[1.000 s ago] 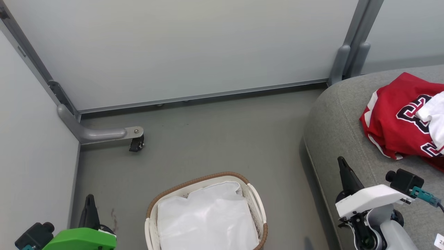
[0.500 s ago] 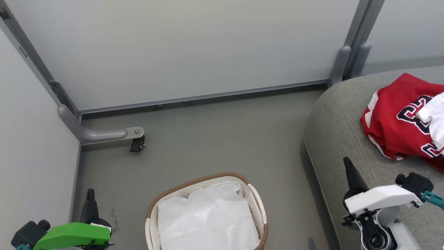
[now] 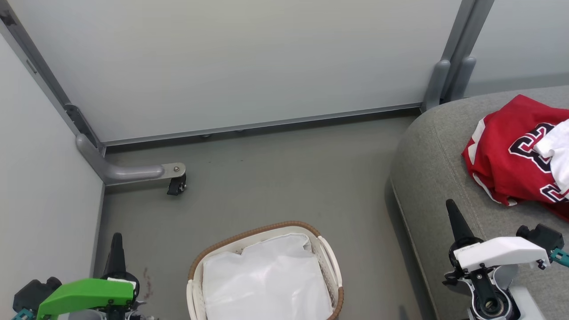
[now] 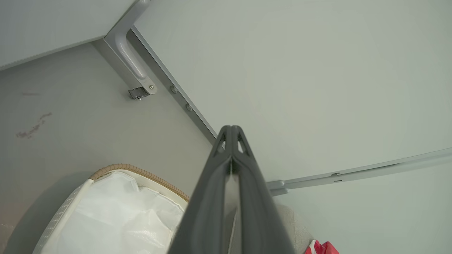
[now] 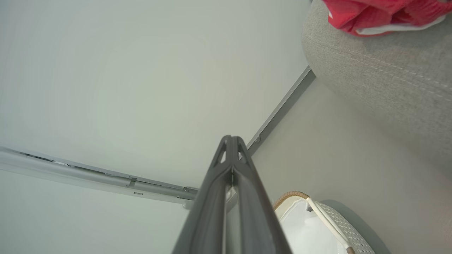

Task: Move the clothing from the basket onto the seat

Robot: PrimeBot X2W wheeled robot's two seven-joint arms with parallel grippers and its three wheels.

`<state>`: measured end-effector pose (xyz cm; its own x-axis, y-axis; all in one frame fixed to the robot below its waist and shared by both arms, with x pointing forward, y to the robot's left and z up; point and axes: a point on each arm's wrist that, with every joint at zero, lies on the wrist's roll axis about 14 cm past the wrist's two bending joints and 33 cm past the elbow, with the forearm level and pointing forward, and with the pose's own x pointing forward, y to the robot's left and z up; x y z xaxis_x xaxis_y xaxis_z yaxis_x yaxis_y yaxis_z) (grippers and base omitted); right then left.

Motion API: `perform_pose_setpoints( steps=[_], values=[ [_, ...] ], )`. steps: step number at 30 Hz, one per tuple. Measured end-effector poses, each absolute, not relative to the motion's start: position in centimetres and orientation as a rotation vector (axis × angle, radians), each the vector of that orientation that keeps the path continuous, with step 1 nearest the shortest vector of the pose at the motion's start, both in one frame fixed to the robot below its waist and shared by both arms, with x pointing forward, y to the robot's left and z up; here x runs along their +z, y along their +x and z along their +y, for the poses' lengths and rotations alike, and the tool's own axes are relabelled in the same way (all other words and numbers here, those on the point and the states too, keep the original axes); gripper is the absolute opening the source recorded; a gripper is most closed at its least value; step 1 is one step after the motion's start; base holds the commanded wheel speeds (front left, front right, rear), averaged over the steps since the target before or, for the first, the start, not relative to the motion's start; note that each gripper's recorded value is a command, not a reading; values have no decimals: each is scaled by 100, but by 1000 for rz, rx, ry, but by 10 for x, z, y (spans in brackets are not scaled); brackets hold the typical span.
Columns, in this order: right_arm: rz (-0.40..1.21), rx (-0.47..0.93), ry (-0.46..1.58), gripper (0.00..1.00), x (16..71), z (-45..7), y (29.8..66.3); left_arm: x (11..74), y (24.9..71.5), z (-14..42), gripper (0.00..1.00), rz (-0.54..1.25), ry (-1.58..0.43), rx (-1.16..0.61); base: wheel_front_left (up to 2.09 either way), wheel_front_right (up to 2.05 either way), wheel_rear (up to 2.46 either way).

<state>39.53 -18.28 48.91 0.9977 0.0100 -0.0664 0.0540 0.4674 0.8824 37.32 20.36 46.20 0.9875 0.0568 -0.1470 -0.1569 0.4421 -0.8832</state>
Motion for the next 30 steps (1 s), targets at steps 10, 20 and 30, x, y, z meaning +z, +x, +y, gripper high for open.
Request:
perform_pose_setpoints(
  steps=[10, 20, 30],
  values=[
    [60, -32, 1194, 0, 491, -187, 393, 468, 375, 202, 0, 89, -1214, 120, 0, 0, 0],
    [48, -32, 1284, 0, 494, -190, 393, 476, 379, 201, 0, 70, -1299, 97, 0, 0, 0],
    [35, -24, 1366, 0, 498, -192, 393, 483, 381, 200, 0, 57, -1376, 78, 0, 0, 0]
  ],
)
